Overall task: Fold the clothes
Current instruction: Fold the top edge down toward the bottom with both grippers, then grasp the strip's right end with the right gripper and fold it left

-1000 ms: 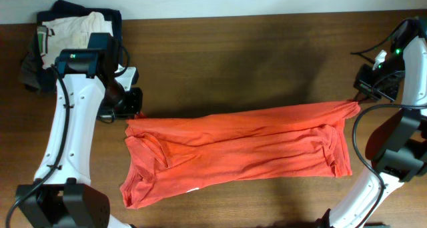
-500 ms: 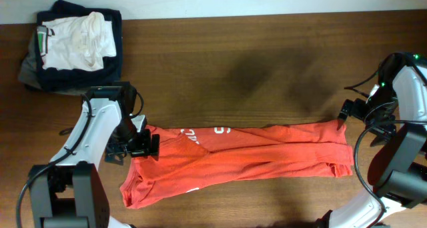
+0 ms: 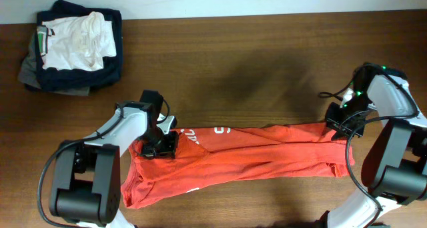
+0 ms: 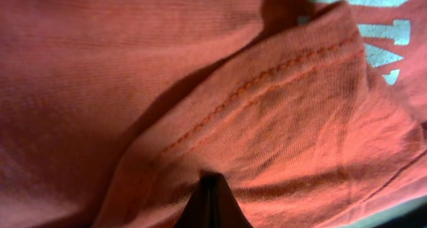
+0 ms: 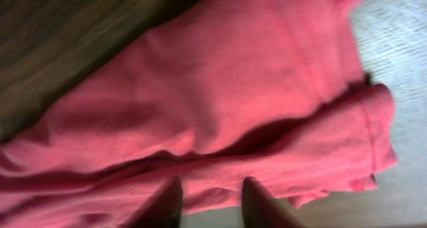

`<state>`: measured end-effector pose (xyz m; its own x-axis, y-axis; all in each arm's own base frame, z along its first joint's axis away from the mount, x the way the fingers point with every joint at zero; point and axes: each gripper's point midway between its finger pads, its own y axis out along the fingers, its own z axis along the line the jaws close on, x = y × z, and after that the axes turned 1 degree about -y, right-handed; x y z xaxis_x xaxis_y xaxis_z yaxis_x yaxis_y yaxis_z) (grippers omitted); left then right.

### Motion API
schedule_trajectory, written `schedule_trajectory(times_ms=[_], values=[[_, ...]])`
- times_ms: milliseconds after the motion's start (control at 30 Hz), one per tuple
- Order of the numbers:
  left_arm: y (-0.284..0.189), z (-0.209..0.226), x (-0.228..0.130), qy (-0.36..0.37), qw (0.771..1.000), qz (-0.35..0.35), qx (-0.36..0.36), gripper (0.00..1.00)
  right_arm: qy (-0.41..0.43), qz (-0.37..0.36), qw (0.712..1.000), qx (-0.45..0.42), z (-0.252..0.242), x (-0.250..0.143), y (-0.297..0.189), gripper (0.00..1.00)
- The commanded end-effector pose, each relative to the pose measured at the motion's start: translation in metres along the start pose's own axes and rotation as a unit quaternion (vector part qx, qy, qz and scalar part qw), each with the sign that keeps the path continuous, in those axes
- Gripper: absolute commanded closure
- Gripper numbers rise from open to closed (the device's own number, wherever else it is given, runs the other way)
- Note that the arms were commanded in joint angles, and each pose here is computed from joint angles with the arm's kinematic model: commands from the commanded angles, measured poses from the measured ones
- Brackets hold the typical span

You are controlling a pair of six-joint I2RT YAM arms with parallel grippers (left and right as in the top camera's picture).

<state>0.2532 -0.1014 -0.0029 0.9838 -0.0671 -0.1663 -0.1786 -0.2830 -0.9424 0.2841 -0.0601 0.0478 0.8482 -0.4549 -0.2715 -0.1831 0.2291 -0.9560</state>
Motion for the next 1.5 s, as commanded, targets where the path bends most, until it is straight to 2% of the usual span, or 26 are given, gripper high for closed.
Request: schedule_trajectory(times_ms=[0,33,67,100,233,333,367,400,433,467,567,600,700,733,767,867,933,1033,1100,1167,1300,1433,1467], values=[[0.024,0.037,0.005,-0.053,0.998,0.019,0.024,0.99,-0.015,-0.005,1.0,0.002,0.009,-0.001,-0.001,0.51],[0.023,0.055,0.009,-0.079,0.996,0.009,0.046,0.99,-0.015,-0.005,1.0,0.002,0.009,-0.002,-0.001,0.33],[0.017,0.091,0.015,-0.127,0.988,-0.012,0.091,0.99,-0.017,-0.005,1.0,0.002,0.009,-0.002,-0.001,0.21],[0.01,0.119,0.02,-0.165,0.979,-0.033,0.118,0.99,-0.027,-0.005,1.0,0.003,0.009,-0.002,-0.001,0.16],[-0.037,0.187,0.039,-0.274,0.951,-0.093,0.107,0.99,-0.044,-0.005,0.999,0.006,0.011,-0.002,-0.001,0.11],[-0.094,0.188,0.055,-0.284,0.948,-0.101,0.105,1.0,-0.069,-0.011,0.997,0.028,0.026,-0.001,0.014,0.09],[-0.117,0.182,0.063,-0.278,0.948,-0.11,0.106,0.87,-0.109,-0.014,0.991,0.078,0.045,-0.003,0.024,0.08],[-0.137,0.173,0.072,-0.267,0.95,-0.122,0.108,0.32,-0.154,-0.023,0.977,0.146,0.071,-0.006,0.032,0.07],[-0.141,0.169,0.077,-0.261,0.951,-0.128,0.109,0.01,-0.163,-0.025,0.973,0.159,0.076,-0.007,0.036,0.03],[-0.141,0.167,0.078,-0.259,0.951,-0.129,0.106,0.01,-0.176,-0.026,0.969,0.169,0.082,-0.01,0.041,0.0],[-0.139,0.161,0.081,-0.256,0.954,-0.132,0.085,0.01,-0.208,-0.012,0.962,0.176,0.099,-0.029,0.064,0.0],[-0.139,0.158,0.081,-0.256,0.955,-0.13,0.078,0.01,-0.207,-0.001,0.963,0.172,0.105,-0.037,0.069,0.04],[-0.138,0.157,0.079,-0.257,0.955,-0.124,0.075,0.01,-0.226,0.019,0.961,0.155,0.125,-0.057,0.08,0.39],[-0.138,0.156,0.078,-0.257,0.956,-0.122,0.075,0.01,-0.195,0.015,0.974,0.119,0.119,-0.054,0.085,0.86],[-0.137,0.156,0.076,-0.258,0.956,-0.119,0.075,0.01,-0.17,0.004,0.982,0.087,0.11,-0.047,0.087,0.96],[-0.136,0.153,0.076,-0.257,0.957,-0.117,0.067,0.01,-0.139,-0.013,0.988,0.064,0.093,-0.03,0.075,0.96],[-0.133,0.128,0.083,-0.207,0.971,-0.116,0.024,0.01,-0.075,-0.022,0.997,0.011,0.051,-0.005,0.029,0.96],[-0.122,0.087,0.096,-0.124,0.985,-0.113,0.042,0.01,-0.079,-0.01,0.997,0.013,0.053,-0.009,-0.023,0.96],[-0.118,0.067,0.107,-0.091,0.987,-0.125,0.047,0.01,-0.12,-0.008,0.993,0.004,0.076,-0.019,-0.026,0.96],[-0.117,0.061,0.112,-0.079,0.987,-0.134,0.048,0.01,-0.183,-0.012,0.983,0.021,0.119,-0.032,-0.017,0.96],[-0.116,0.062,0.109,-0.084,0.987,-0.127,0.051,0.01,-0.289,-0.007,0.952,0.096,0.203,-0.074,-0.003,0.96],[-0.116,0.062,0.11,-0.091,0.986,-0.131,0.05,0.01,-0.357,-0.025,0.928,0.105,0.265,-0.119,0.025,0.96],[-0.116,0.062,0.11,-0.091,0.986,-0.131,0.05,0.01,-0.368,-0.031,0.923,0.11,0.276,-0.127,0.028,0.58]])
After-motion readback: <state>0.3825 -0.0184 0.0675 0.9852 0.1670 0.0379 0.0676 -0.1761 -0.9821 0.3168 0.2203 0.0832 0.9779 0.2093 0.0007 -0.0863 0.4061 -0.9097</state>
